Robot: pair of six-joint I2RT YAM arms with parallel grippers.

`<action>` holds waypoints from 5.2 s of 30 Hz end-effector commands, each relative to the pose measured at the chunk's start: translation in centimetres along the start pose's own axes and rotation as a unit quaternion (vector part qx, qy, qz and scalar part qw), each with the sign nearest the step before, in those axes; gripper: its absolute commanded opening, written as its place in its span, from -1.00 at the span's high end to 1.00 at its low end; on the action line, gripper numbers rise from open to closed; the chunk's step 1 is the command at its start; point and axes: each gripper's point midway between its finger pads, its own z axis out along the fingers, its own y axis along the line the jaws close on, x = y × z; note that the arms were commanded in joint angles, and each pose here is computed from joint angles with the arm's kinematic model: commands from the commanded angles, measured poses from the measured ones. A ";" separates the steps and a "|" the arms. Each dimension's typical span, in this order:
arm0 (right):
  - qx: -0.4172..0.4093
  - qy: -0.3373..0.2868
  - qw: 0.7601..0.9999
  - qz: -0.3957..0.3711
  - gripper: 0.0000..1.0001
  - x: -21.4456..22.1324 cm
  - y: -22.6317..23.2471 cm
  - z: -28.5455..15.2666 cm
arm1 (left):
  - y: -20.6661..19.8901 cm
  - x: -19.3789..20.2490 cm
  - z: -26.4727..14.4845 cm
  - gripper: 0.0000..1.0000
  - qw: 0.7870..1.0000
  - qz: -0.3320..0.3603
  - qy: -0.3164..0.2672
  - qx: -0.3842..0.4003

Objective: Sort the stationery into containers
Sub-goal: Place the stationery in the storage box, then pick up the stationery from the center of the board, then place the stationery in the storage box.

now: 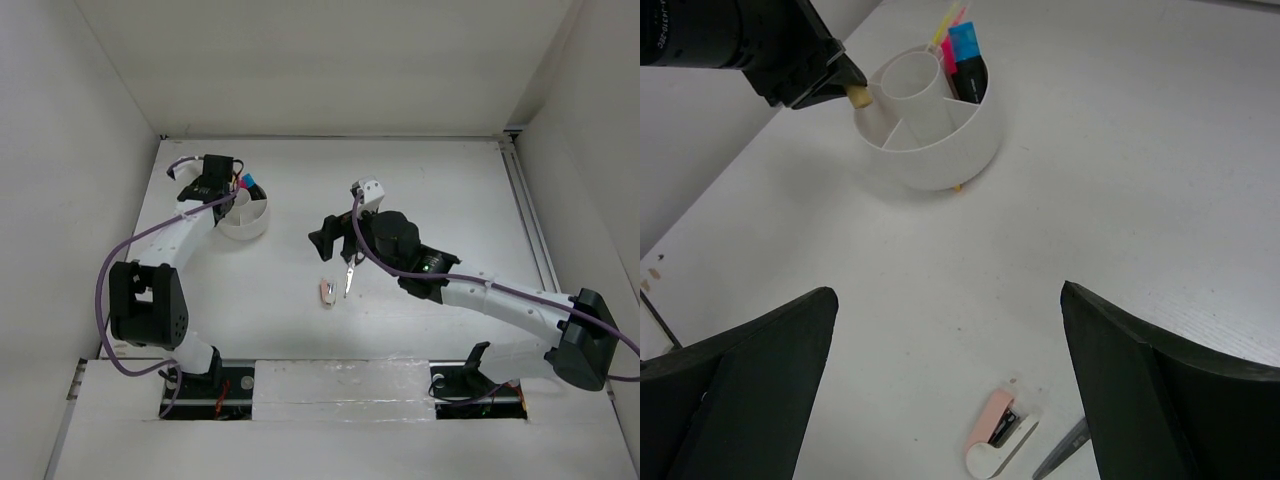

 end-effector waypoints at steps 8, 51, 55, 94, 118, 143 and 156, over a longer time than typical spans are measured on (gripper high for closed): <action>-0.006 -0.011 1.000 -0.003 -0.98 -0.7 0.2 0.2 | -2.4 -0.6 -0.4 0.80 0.999 -0.019 0.002 0.047; 0.242 0.232 0.942 0.021 -0.72 19.0 -2.4 -0.2 | -2.1 -3.6 -16.1 -1.00 0.959 0.117 -0.015 0.259; 0.240 0.234 0.942 0.018 -0.61 19.5 -2.0 0.2 | -2.3 -3.1 -15.8 -1.00 0.956 0.124 -0.007 0.264; -0.056 -0.015 0.997 -0.051 1.00 2.1 2.0 1.1 | -8.6 5.6 -25.2 -1.00 0.767 0.123 0.215 0.593; -0.138 -0.082 0.986 -0.044 1.00 -4.5 8.3 3.7 | -8.3 7.4 -24.7 -0.72 0.747 0.110 0.241 0.610; -0.059 -0.076 0.995 -0.040 -1.00 -3.0 4.9 2.7 | -10.9 2.5 -14.7 1.00 0.877 0.084 0.063 0.469; -0.073 -0.046 0.995 -0.048 -1.00 -1.2 2.7 -2.5 | -14.3 1.0 -10.0 1.00 0.828 0.262 -0.081 0.490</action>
